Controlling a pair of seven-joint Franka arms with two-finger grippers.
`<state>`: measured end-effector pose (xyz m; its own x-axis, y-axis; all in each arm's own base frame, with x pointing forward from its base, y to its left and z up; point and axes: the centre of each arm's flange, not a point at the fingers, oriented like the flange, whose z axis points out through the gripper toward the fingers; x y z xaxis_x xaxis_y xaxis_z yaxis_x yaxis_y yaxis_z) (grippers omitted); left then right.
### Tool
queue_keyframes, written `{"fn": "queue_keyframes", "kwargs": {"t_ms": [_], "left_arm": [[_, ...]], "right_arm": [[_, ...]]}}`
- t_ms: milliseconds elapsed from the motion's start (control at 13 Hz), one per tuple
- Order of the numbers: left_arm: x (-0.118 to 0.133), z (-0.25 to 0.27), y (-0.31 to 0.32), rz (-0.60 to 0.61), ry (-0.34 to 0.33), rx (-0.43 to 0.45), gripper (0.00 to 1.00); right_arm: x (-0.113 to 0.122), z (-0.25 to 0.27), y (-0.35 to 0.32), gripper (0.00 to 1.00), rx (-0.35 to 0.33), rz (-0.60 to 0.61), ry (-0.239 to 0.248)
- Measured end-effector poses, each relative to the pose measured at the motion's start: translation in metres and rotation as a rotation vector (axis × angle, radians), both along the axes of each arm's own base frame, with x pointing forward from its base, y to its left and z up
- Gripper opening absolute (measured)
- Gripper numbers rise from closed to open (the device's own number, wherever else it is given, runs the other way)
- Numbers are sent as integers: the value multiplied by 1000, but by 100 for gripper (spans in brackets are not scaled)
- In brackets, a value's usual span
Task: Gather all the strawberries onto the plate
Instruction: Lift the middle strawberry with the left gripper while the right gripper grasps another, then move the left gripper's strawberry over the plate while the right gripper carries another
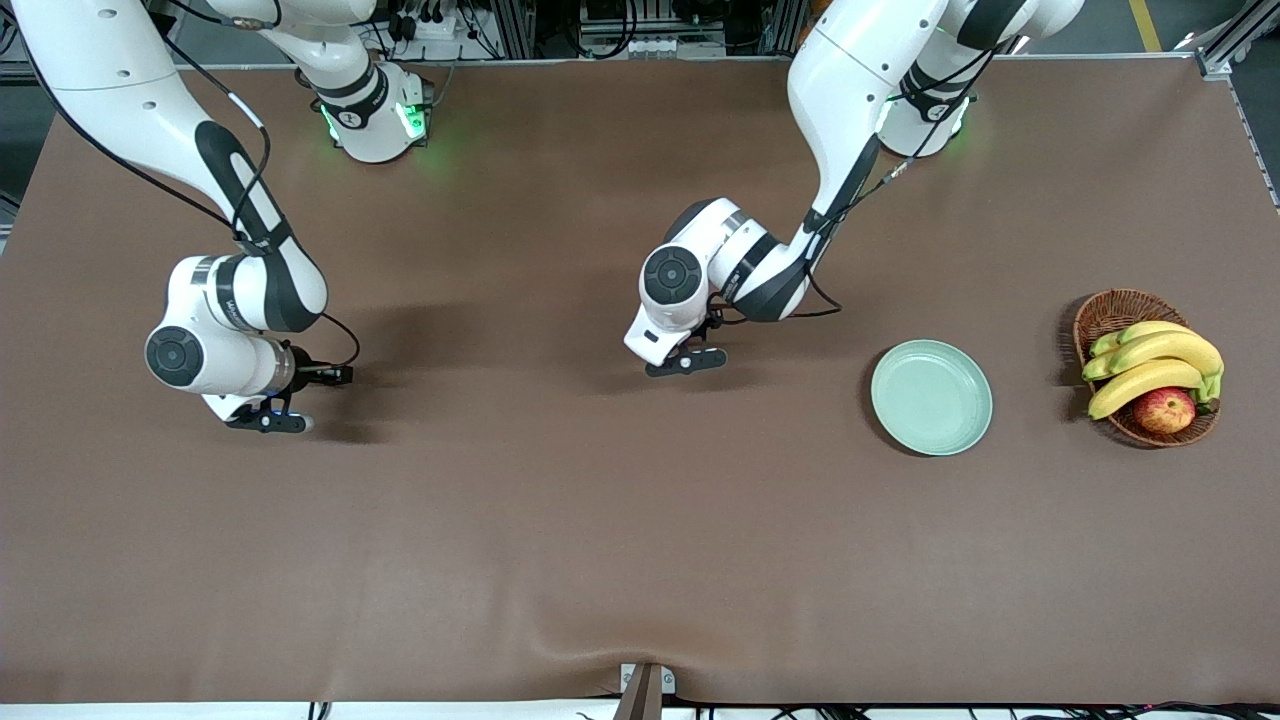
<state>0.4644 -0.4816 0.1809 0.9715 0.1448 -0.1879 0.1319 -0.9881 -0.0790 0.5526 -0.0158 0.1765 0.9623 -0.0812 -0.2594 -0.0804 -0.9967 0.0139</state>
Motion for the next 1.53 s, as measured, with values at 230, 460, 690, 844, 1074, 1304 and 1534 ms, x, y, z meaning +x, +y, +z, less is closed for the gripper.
{"fn": "queue_keyframes", "kwargs": {"t_ms": [230, 460, 690, 844, 1074, 1304, 1534], "left_arm": [[-3, -2, 2, -2, 19, 18, 48], [0, -1, 3, 1, 16, 16, 33], [7, 9, 3, 6, 4, 8, 32], [13, 29, 11, 14, 25, 31, 32], [42, 87, 54, 95, 72, 49, 32], [70, 119, 124, 199, 180, 87, 32], [108, 115, 213, 244, 246, 75, 32]], "right_arm": [[-2, -1, 0, 32, 0, 1, 3], [0, 2, 2, 32, 2, 5, -4], [9, 18, 2, 32, 1, 6, -8], [26, 46, 5, 32, 5, 7, 15], [47, 88, 23, 32, 97, -52, 44], [57, 111, 67, 32, 154, -145, 58], [59, 131, 149, 32, 186, -259, 63]]}}
